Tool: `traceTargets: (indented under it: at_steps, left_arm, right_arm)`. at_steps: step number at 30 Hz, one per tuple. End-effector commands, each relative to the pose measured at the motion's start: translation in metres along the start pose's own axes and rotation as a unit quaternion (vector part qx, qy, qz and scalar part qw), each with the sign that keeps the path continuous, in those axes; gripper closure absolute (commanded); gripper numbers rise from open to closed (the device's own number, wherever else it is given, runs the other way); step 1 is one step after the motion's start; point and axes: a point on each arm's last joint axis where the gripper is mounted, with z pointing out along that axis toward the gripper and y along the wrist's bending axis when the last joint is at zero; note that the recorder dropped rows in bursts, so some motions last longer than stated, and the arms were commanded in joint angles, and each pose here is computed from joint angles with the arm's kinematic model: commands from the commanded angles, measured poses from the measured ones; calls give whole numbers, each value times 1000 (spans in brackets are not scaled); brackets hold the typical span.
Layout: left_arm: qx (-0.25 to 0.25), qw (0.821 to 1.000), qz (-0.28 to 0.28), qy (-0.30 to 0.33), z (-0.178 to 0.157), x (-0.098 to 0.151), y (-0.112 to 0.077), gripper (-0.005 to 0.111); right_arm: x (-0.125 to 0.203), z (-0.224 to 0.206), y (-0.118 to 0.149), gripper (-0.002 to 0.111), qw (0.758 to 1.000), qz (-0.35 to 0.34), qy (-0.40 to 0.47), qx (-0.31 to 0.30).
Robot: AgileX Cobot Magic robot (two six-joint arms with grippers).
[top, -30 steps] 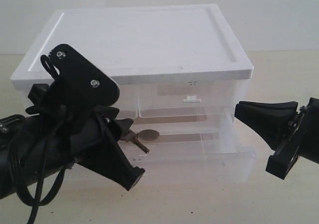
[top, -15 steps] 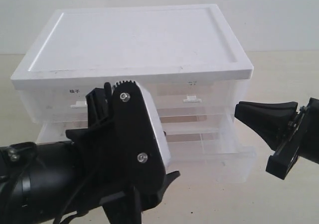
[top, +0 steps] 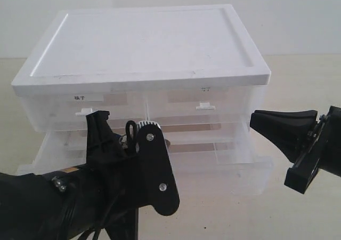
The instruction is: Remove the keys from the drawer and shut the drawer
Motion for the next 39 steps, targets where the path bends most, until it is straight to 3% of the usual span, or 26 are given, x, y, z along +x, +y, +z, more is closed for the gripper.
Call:
traceTargets:
  at_steps: [1,9,17,27,34,39]
  left_arm:
    - [4,1000,-4,5,0,2,-1,102]
    - [18,1000,-16,-5,-2,0,-3,102]
    - [27,996,-17,-79,-37,-12,-3,102]
    - [54,997,21,-55,-42,23,-24,102]
    - [94,992,24,-75,-43,21,-32,102]
    - [95,992,24,-76,-43,21,-32,102]
  right_arm:
    - [-1,0,0,108,1000,-1,-4,-5]
    - [-1,0,0,108,1000,0,-5,-2]
    - [-2,0,-1,108,1000,1,-6,-1]
    - [-1,0,0,108,1000,-1,-4,-4]
    - [-2,0,-1,108,1000,1,-7,0]
    - [-2,0,-1,108,1000,0,-6,1]
